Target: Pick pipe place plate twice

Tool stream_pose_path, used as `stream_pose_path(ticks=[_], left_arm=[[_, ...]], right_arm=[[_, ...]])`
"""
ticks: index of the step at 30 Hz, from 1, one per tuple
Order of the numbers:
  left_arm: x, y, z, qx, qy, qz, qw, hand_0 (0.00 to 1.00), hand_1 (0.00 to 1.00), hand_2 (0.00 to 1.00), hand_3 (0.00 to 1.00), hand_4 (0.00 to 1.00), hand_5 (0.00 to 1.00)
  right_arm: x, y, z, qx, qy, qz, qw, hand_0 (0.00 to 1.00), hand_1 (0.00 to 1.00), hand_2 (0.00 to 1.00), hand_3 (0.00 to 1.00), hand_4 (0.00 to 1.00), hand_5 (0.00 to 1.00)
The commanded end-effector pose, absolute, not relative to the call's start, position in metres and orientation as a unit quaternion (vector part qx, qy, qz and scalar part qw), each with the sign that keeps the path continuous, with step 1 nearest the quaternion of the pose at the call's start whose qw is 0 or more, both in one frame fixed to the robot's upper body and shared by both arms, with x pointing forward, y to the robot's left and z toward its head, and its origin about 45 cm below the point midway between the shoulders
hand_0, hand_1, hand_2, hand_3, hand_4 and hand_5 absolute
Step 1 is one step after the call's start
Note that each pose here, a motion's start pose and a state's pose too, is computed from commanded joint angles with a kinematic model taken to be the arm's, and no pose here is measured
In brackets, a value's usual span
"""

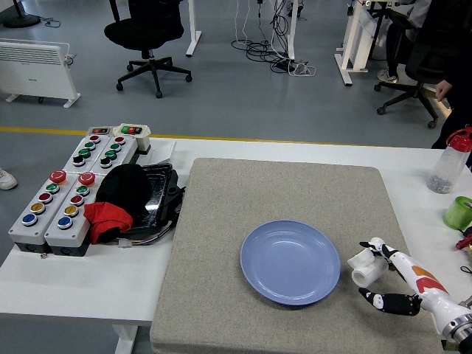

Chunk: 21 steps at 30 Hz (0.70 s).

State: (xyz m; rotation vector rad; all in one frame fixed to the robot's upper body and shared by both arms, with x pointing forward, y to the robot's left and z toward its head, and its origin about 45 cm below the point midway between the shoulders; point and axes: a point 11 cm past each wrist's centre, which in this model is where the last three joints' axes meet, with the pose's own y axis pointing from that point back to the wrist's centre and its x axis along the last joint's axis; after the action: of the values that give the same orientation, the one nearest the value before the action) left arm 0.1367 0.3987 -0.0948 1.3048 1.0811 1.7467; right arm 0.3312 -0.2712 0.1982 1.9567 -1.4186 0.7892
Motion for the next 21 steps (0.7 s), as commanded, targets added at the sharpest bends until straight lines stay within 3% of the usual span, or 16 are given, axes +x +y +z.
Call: stream_pose_path(ticks=[16, 17, 21], left_arm=[[0.133, 0.399, -0.095, 0.509, 0.417, 0.669, 0.346, 0.711, 0.743, 0.718, 0.658, 0.403, 0.998], [0.134, 0.398, -0.095, 0.51, 0.416, 0.669, 0.346, 0.711, 0.743, 0.718, 0.658, 0.403, 0.998], [0.136, 0.398, -0.095, 0.511, 0.415, 0.667, 0.348, 0.711, 0.743, 0.718, 0.658, 0.403, 0.998]], right_arm=[[0.368, -0.191, 0.213, 0.785, -0.463, 0.325, 0.251, 0.386, 0.498, 0.591, 0.705, 0.597, 0.237], [0.369, -0.187, 0.212, 0.788, -0.459, 0.325, 0.251, 0.465, 0.55, 0.596, 0.705, 0.583, 0.238], [0.377, -0.158, 0.212, 0.801, -0.421, 0.342, 0.255, 0.465, 0.55, 0.596, 0.705, 0.583, 0.238]])
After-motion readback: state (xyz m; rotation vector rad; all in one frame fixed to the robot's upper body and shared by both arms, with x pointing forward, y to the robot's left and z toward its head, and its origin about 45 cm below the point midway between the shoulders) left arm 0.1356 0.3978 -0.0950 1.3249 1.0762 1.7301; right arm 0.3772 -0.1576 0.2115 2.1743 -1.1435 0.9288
